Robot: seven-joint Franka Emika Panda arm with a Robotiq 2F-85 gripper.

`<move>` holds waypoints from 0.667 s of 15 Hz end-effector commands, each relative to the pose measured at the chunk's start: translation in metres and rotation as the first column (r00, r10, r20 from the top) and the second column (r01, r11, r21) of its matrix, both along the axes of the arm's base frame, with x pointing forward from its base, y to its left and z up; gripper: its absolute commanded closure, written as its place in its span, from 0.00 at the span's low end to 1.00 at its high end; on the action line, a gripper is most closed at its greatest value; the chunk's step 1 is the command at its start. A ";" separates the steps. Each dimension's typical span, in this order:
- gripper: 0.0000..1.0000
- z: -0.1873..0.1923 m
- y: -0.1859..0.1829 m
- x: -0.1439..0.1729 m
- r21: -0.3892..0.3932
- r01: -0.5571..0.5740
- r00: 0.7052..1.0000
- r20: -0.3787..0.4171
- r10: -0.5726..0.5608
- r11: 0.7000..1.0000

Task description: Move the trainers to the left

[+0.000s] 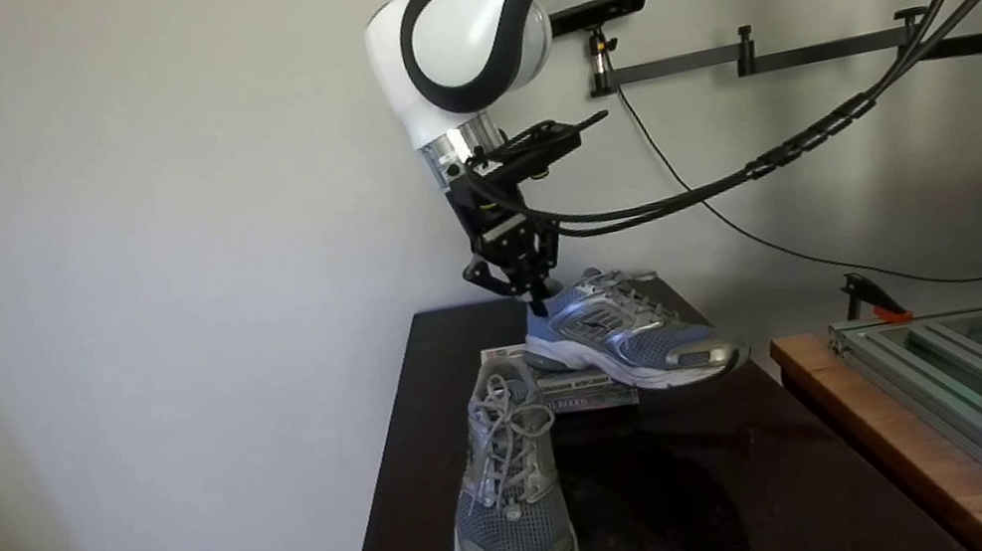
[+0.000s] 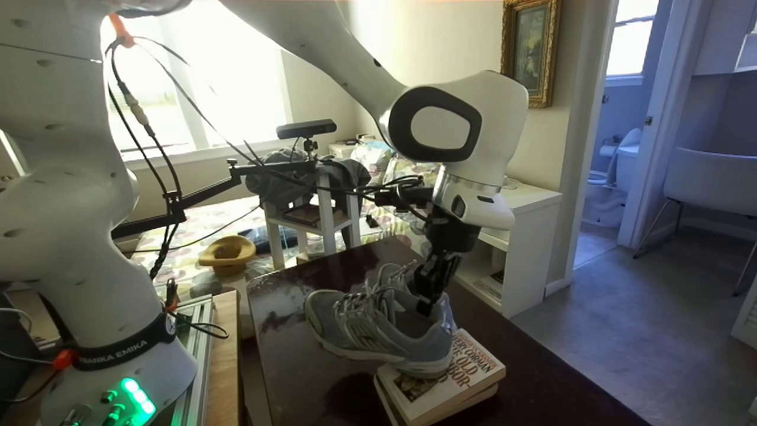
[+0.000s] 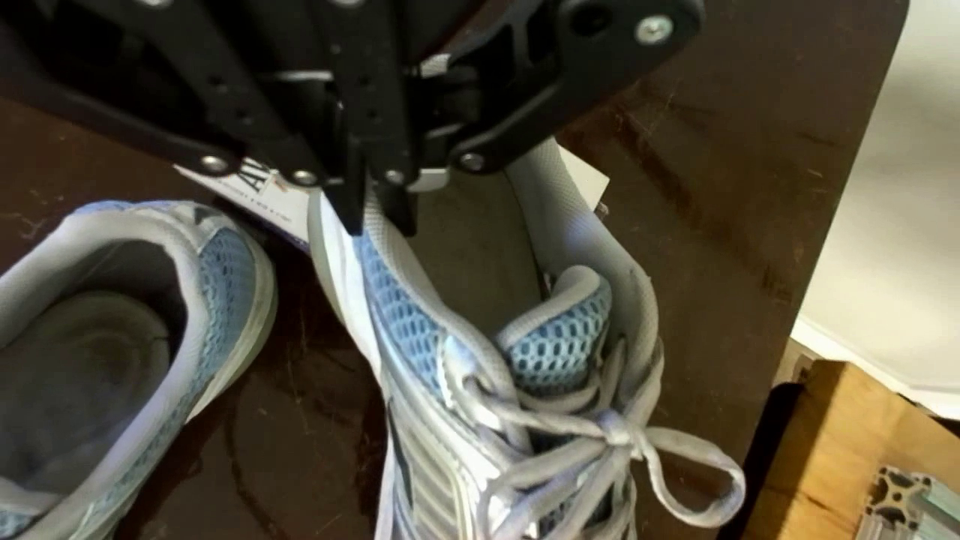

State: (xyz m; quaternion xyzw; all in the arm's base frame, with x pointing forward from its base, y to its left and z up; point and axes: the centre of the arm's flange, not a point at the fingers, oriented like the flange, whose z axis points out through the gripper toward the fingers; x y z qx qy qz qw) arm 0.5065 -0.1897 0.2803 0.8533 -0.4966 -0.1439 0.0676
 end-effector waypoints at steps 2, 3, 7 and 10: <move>0.98 0.010 0.025 0.014 0.032 0.097 0.993 -0.069 -0.094 0.995; 0.98 0.009 0.029 0.016 0.049 0.118 0.991 -0.074 -0.114 0.992; 0.98 -0.001 0.049 0.025 0.074 0.187 0.979 -0.095 -0.179 0.980; 0.98 -0.010 0.061 0.026 0.053 0.217 0.972 -0.109 -0.211 0.975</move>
